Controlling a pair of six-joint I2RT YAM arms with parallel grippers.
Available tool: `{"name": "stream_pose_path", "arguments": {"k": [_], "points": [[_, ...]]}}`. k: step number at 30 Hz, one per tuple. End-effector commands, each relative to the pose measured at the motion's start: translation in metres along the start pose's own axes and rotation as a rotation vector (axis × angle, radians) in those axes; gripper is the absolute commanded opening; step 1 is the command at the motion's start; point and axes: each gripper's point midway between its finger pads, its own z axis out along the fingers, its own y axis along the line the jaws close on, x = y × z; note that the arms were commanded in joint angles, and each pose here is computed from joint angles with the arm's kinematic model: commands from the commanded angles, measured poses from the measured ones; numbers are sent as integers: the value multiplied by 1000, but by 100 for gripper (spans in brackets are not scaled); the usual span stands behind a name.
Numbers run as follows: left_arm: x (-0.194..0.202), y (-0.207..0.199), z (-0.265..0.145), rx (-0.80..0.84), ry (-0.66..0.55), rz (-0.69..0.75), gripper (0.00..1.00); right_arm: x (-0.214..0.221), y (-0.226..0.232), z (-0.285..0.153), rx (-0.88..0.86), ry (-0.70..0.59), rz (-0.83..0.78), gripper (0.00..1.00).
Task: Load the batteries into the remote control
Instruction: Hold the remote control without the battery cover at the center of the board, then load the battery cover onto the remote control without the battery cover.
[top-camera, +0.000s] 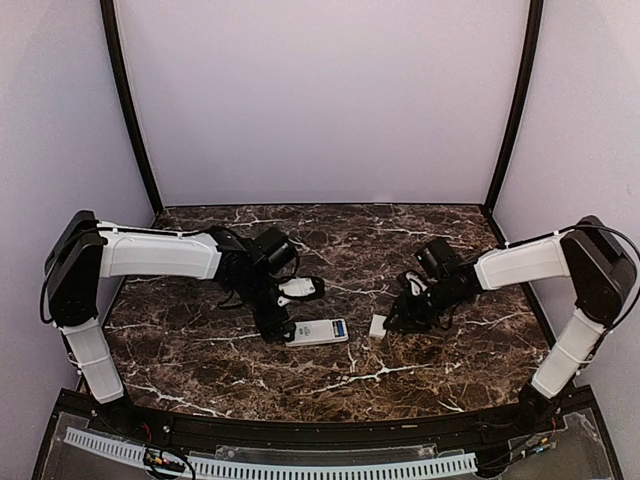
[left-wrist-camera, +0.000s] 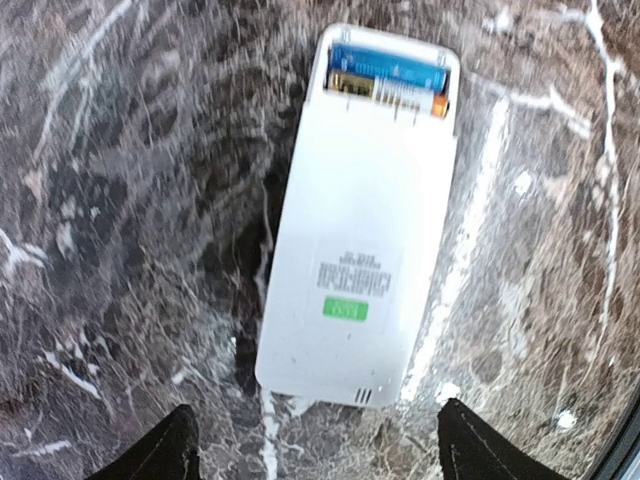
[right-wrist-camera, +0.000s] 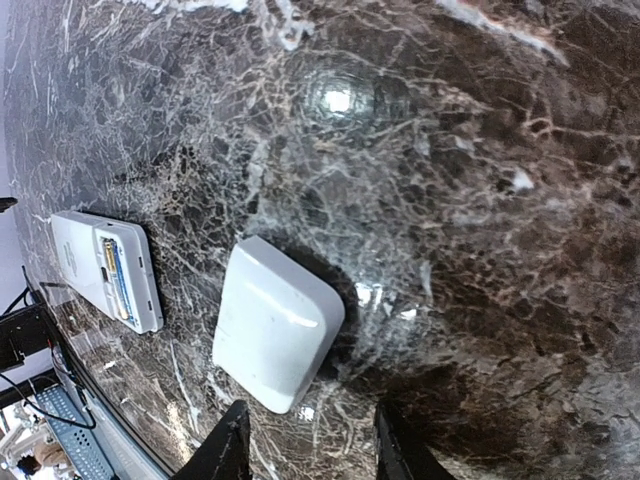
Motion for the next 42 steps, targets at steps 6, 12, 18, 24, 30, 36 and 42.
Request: {"name": "stream_pose_path", "arguments": {"k": [6,12,18,24,30,36,42], "points": [[49,-2,27,11,176,95,83,-1,16,12,-33,27,-45,36],[44,-4,42,36,146,98,81,1,16,13,-30,34,-50,33],[28,-7,44,69,72,114,76,-3,22,14,-45,30,-83,32],[27,-13,46,112,66,143,61,-10,25,16,-38,30,-137,31],[24,-14,49,129,65,150,53,-10,33,24,-71,53,-177,29],[15,-17,47,157,48,165,47,-7,39,31,-76,66,-183,29],[11,-21,48,192,50,165,46,-6,42,35,-79,59,-170,28]]}}
